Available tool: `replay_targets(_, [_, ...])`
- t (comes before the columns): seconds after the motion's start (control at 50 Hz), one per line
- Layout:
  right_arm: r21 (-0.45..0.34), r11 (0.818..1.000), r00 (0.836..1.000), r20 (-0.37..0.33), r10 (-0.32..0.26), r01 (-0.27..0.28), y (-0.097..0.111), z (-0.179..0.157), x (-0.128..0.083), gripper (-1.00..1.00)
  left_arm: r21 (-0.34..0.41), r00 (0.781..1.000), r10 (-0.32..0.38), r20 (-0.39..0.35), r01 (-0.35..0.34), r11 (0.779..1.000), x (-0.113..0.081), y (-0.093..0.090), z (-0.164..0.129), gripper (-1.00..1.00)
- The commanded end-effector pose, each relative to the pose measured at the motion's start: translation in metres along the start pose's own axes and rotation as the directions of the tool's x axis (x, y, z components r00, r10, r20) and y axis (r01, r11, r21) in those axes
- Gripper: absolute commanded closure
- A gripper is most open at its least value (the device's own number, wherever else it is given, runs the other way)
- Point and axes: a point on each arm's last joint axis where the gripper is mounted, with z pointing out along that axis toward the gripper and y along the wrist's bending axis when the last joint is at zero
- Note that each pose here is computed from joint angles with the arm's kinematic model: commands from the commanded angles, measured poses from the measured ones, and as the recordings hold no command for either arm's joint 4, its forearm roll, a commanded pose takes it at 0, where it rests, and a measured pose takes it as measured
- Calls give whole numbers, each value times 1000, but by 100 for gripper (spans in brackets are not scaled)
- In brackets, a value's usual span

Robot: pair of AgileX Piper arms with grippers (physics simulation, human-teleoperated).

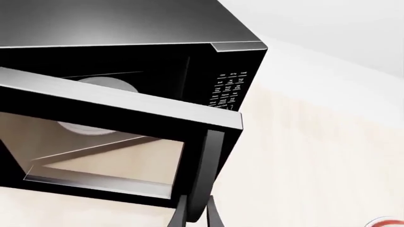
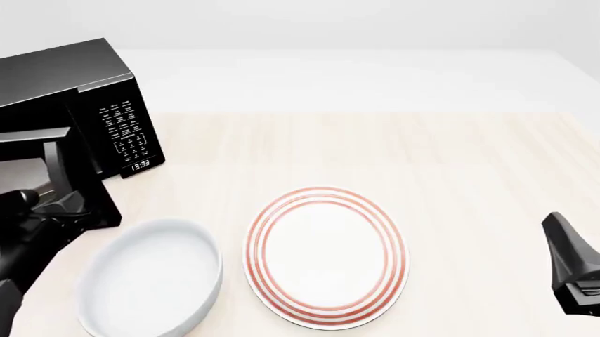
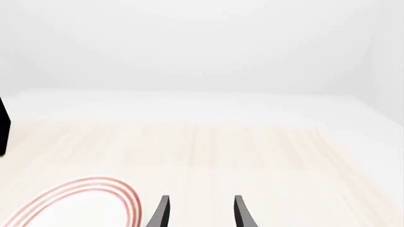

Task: Open the microwave.

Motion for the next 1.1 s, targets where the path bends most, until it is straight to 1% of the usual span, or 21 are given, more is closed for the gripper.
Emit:
replay_targets(0.02, [1,1000,1000,4,1,-1,0,0,0,-100,190,988,1,153,-30,981,-25,-30,0,100])
replay_targets(0.2, [2,1000,1000,6,1,-1,0,-1,-1,-100,188,988,-3,154,-26,982,-24,-30,1,100])
replay_targets(0.32, [0,1000,1000,7,1,-1,0,-1,-1,-100,191,987,-17,161,-14,982,-25,-29,-1,100])
replay_targets(0.34, [0,1000,1000,7,1,-1,0,-1,-1,-100,192,986,-20,164,-12,981,-25,-29,-2,-100])
replay_targets(0.46, [-1,1000,1000,11,2,-2,0,-1,-1,-100,183,984,-24,176,-9,983,-27,-27,-5,-100])
replay_targets(0.88, [-4,1000,1000,9,6,-6,0,-1,-2,-100,170,986,-28,166,0,985,-24,-24,-2,-100])
replay_targets(1.02, [-3,1000,1000,9,9,-9,0,-1,-2,-100,152,984,-23,175,-3,988,-28,-21,-6,-100])
replay_targets(1.1, [-4,1000,1000,9,10,-10,0,-1,-2,-100,139,985,-15,171,-9,990,-28,-19,-6,-100])
